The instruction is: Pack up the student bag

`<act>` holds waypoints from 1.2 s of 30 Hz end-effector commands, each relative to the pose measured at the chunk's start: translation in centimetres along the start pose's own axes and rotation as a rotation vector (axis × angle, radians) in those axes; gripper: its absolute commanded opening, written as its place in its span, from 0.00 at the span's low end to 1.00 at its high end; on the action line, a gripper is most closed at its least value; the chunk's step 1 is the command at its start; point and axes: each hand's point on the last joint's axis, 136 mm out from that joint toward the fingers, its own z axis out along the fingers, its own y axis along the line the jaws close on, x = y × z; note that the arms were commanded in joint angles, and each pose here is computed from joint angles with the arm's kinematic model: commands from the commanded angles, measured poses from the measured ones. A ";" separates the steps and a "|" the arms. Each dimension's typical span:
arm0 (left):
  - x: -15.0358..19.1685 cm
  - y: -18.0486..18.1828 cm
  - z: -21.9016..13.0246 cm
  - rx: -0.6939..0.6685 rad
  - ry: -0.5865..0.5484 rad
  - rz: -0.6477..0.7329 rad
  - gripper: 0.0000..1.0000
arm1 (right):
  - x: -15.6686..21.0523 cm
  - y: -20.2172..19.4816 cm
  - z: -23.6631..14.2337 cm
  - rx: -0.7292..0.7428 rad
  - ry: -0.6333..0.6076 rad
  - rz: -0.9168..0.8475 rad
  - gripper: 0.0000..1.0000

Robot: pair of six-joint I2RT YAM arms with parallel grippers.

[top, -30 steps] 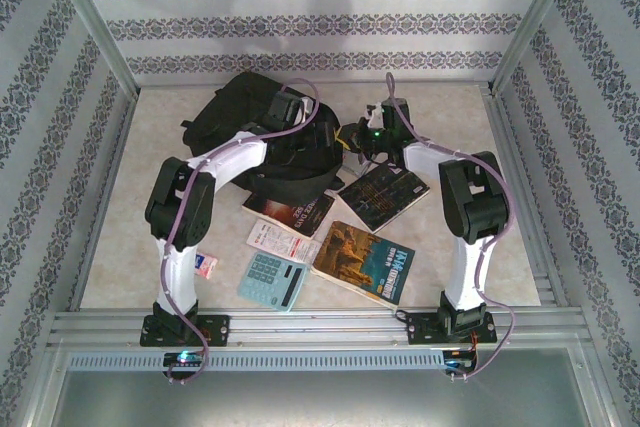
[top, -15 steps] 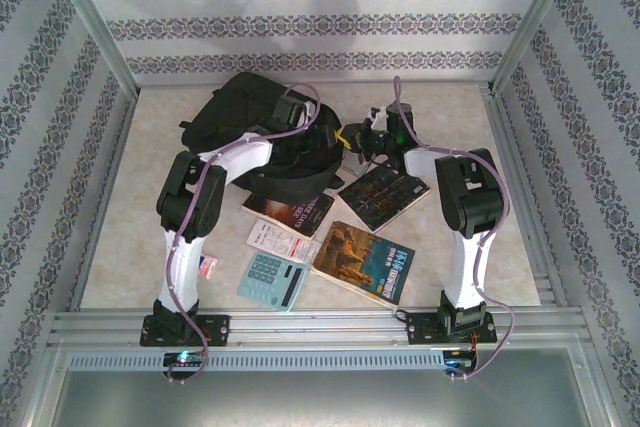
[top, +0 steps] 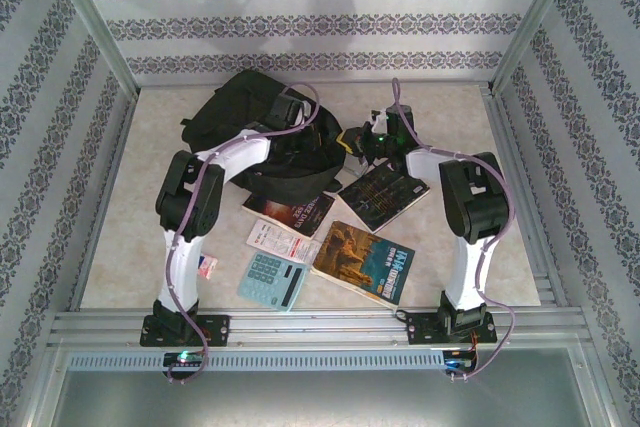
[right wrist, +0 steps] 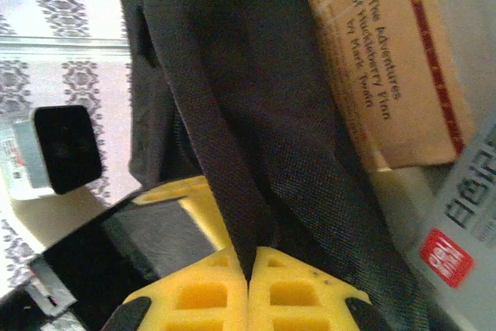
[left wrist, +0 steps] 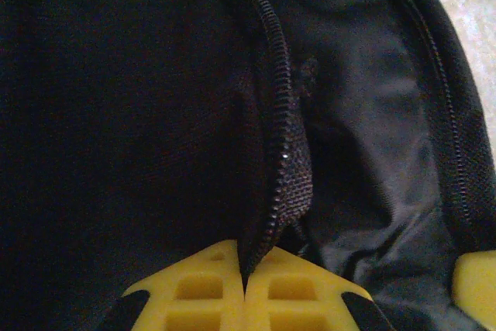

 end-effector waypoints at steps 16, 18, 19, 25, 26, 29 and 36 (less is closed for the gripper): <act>-3.6 -0.7 -8.6 0.029 -0.124 0.061 0.00 | -0.3 1.7 -2.6 0.091 -0.020 -0.169 0.00; -4.3 -1.8 -9.4 0.055 -0.126 0.072 0.00 | -0.6 1.7 -3.1 0.132 -0.041 -0.185 0.14; -4.8 -2.3 -10.1 0.065 -0.130 0.083 0.00 | -0.7 1.8 -3.5 0.158 -0.058 -0.193 0.30; -7.7 -5.3 -13.4 0.111 -0.178 0.122 0.00 | -1.2 4.9 -6.6 0.319 -0.182 -0.375 0.59; -8.0 -5.6 -13.7 0.120 -0.179 0.125 0.00 | -1.0 5.6 -6.8 0.333 -0.188 -0.399 0.59; -8.5 -6.4 -14.5 0.135 -0.174 0.132 0.00 | 0.4 7.4 -6.4 0.313 -0.171 -0.448 0.33; -8.2 -7.4 -15.7 0.160 -0.144 0.161 0.00 | 5.7 9.3 -0.5 0.128 0.073 -0.308 0.00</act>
